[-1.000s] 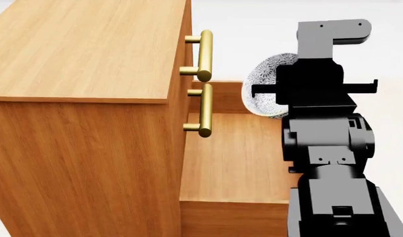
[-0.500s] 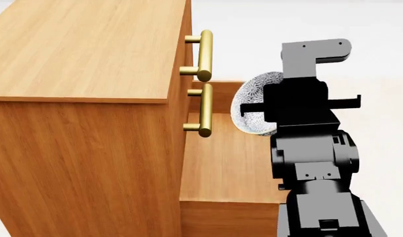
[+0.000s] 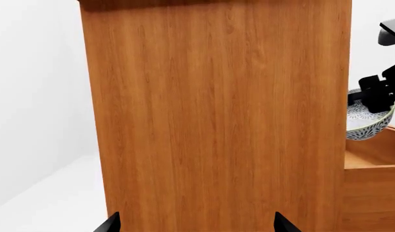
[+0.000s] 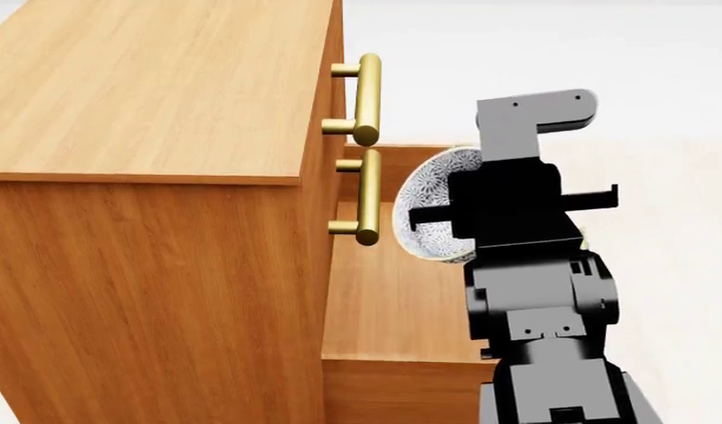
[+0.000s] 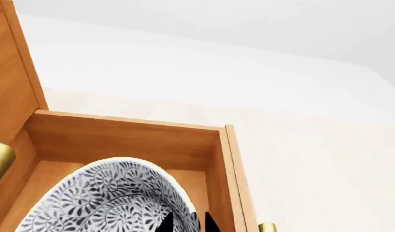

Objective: Put the bowl in the bottom drawer of the cabinet and close it.

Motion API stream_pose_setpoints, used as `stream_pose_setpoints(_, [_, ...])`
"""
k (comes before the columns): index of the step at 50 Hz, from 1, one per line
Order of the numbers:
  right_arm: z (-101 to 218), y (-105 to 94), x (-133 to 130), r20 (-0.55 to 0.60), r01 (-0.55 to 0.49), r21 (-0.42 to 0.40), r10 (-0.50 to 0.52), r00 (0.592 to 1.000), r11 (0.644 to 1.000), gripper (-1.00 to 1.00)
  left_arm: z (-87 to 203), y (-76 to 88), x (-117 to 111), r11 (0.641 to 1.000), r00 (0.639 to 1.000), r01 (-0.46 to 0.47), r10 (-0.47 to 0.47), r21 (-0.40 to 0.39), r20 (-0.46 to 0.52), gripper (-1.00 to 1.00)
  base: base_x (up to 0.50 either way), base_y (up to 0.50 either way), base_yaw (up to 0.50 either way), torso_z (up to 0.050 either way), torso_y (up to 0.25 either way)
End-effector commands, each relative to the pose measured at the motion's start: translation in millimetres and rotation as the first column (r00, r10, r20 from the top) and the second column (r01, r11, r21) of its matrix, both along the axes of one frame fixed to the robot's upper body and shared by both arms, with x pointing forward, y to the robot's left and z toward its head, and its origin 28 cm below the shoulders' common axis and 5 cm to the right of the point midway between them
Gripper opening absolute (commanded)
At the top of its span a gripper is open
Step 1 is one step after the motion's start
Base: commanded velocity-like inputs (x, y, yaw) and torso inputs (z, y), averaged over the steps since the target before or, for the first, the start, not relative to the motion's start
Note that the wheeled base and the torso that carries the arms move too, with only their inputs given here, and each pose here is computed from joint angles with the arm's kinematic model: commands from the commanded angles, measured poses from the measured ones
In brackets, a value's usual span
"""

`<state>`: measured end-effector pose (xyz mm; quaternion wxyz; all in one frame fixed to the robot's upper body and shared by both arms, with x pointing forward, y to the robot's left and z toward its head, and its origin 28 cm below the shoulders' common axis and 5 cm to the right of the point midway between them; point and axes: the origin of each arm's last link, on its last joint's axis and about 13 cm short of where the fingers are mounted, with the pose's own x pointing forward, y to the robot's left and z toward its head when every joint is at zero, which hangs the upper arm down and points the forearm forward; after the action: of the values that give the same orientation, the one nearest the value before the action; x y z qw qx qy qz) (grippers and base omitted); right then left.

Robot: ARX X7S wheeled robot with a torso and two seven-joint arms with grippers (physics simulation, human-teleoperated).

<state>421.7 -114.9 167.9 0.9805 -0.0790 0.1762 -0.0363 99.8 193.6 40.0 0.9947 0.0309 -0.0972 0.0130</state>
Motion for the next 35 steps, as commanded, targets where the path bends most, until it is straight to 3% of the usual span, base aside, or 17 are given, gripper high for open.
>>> stream_pose_setpoints(1, [-3.1, 3.0, -0.5, -0.002, -0.020, -0.007, 0.020, 1.000, 1.000, -1.00, 0.4, -0.1, -0.4, 1.000, 1.000, 0.000, 0.000, -0.001, 0.000, 1.00, 0.00, 0.00, 0.00, 0.000, 0.000])
stream_pose_setpoints(35, [-20.4, 11.8, -5.4, -0.043, -0.077, 0.007, 0.078, 0.996, 0.997, -1.00, 0.2, 0.2, -0.6, 1.000, 1.000, 0.000, 0.000, -0.005, 0.002, 1.00, 0.00, 0.00, 0.00, 0.000, 0.001])
